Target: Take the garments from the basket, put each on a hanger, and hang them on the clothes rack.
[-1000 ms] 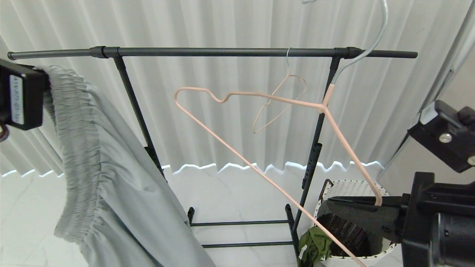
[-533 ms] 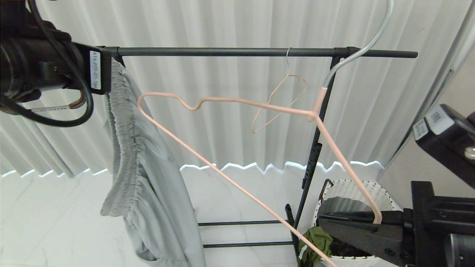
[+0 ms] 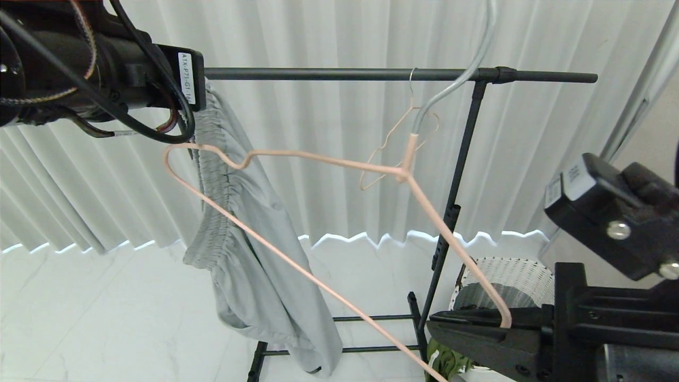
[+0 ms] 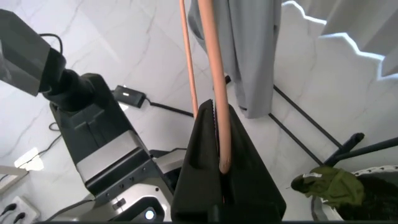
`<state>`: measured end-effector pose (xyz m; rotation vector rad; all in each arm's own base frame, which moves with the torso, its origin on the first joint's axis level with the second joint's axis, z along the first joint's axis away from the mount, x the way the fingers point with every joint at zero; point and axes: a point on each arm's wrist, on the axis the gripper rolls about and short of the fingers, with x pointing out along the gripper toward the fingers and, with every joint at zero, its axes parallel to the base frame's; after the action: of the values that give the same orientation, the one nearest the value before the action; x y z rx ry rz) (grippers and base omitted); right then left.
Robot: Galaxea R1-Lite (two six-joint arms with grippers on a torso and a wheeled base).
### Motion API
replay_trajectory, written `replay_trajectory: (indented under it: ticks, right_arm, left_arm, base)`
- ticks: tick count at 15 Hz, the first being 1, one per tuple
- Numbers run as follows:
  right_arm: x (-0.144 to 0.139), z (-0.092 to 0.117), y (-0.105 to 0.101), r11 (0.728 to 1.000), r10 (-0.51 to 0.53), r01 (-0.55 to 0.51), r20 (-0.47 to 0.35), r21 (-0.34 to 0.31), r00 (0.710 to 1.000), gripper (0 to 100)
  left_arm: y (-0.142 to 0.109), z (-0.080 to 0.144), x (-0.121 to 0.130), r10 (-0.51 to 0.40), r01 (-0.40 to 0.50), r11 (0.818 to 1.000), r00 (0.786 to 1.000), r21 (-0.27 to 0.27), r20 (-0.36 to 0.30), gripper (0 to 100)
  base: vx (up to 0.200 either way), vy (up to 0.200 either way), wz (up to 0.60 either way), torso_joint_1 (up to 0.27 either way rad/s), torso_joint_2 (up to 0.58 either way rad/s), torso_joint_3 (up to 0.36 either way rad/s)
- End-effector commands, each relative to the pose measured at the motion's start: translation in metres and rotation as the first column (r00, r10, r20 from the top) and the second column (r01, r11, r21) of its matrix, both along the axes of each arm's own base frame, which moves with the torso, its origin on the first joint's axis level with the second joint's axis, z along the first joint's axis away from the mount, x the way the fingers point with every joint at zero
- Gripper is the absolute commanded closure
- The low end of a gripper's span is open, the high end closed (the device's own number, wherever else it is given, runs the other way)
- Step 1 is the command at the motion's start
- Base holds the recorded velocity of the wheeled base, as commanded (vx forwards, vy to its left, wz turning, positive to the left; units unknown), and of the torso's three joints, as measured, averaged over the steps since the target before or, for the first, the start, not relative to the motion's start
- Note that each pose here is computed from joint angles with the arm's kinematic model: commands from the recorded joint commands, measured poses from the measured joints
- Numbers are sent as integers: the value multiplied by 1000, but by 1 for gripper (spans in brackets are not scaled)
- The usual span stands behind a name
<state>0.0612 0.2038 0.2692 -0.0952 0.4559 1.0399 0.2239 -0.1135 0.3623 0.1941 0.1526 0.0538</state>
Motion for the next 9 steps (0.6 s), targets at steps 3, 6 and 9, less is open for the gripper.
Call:
replay_trajectory:
  ticks: [3,6,9]
  right_arm:
    - [11,-8,24,999,-18,18,-14,-50,1000,100]
    - [21,-9,26,996,-64,63,-12,-55,998,100]
    - [29,-8,21,991,-124,124,3,-54,992,100]
  left_arm:
    - [-5,0,0,-17,17,1000,1000,-3,-2,100]
    - [-4,0,-1,-19,19,1000,1000,23,-3,100]
    - [-2,1,-1,-24,24,994,1000,107,-5,100]
  base:
    - [0,0,0,0,0,0]
    - [0,0,0,0,0,0]
    - [0,0,0,0,0,0]
